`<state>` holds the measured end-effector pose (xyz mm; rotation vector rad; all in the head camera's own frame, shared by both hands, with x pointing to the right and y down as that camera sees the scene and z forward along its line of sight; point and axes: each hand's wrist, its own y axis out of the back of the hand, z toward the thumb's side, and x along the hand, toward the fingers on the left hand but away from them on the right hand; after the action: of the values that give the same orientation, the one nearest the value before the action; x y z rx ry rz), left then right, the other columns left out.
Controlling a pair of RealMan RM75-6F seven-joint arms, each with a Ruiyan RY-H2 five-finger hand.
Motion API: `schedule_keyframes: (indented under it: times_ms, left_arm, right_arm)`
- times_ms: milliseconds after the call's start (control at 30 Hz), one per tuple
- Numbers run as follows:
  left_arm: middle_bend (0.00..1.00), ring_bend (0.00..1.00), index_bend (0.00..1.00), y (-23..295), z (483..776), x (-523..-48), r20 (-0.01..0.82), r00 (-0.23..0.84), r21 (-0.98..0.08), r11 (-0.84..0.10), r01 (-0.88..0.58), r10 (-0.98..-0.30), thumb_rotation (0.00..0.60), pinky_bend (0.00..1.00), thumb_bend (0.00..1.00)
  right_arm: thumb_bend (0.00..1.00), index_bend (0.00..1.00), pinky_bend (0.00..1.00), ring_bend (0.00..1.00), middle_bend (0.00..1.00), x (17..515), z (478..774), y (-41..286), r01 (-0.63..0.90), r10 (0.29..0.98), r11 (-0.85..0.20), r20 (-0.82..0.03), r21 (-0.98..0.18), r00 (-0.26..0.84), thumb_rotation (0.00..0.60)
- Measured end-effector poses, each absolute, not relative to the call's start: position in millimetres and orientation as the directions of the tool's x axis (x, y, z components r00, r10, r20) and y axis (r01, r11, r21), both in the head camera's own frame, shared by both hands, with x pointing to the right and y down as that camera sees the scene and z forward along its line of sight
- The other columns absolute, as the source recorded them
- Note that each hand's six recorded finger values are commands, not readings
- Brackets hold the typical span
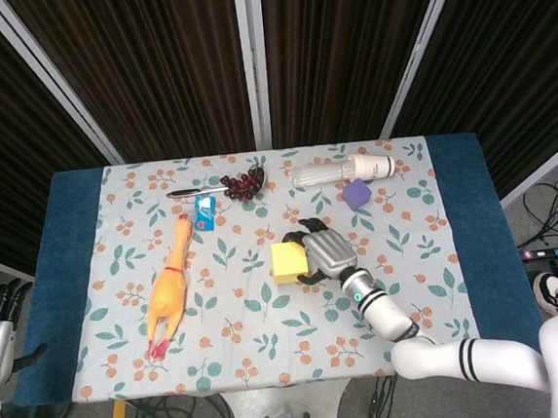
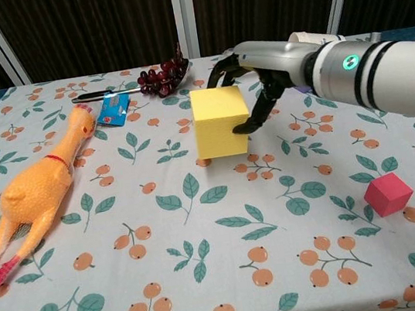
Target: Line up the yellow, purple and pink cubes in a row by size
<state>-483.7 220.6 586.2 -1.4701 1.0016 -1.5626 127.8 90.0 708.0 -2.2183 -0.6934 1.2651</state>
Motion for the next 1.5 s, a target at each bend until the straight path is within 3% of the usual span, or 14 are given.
schedule_keyframes:
  times_ms: [633, 800, 900, 1100, 1300, 1500]
  left_arm:
    - [0.19, 0.10, 0.16, 228, 590, -491, 0.422, -0.068, -0.906, -0.423, 0.004, -0.904, 0.600, 0.12, 0.02]
    - [0.19, 0.10, 0.16, 228, 590, -492, 0.421, -0.066, -0.907, -0.422, 0.003, -0.905, 0.600, 0.12, 0.02]
    - [0.19, 0.10, 0.16, 228, 590, -492, 0.419, -0.066, -0.907, -0.420, 0.003, -0.905, 0.600, 0.12, 0.02]
    - [0.19, 0.10, 0.16, 225, 589, -489, 0.410, -0.056, -0.912, -0.411, 0.004, -0.910, 0.600, 0.12, 0.02]
    - [0.19, 0.10, 0.16, 225, 588, -488, 0.407, -0.052, -0.913, -0.408, 0.004, -0.912, 0.600, 0.12, 0.02]
    - [0.19, 0.10, 0.16, 225, 586, -485, 0.405, -0.054, -0.914, -0.406, 0.004, -0.913, 0.600, 0.12, 0.02]
  right_arm:
    - [0.15, 0.26, 0.00, 0.04, 0.25, 72, 737, 90, 0.160, 0.667, -0.728, -0.634, -0.667, 0.391, 0.600]
    - [0.14, 0.09, 0.00, 0.00, 0.14, 72, 739, 95, 0.142, 0.658, -0.734, -0.644, -0.664, 0.390, 0.600]
    - [0.09, 0.01, 0.00, 0.00, 0.08, 75, 738, 98, 0.132, 0.652, -0.738, -0.650, -0.661, 0.391, 0.600]
    - [0.06, 0.00, 0.00, 0.00, 0.05, 93, 723, 93, 0.128, 0.661, -0.729, -0.643, -0.673, 0.388, 0.600]
    - [0.06, 0.00, 0.00, 0.00, 0.08, 141, 698, 62, 0.095, 0.724, -0.662, -0.601, -0.744, 0.339, 0.600]
    - [0.09, 0.02, 0.00, 0.00, 0.13, 191, 686, 28, -0.038, 0.758, -0.605, -0.590, -0.795, 0.280, 0.600]
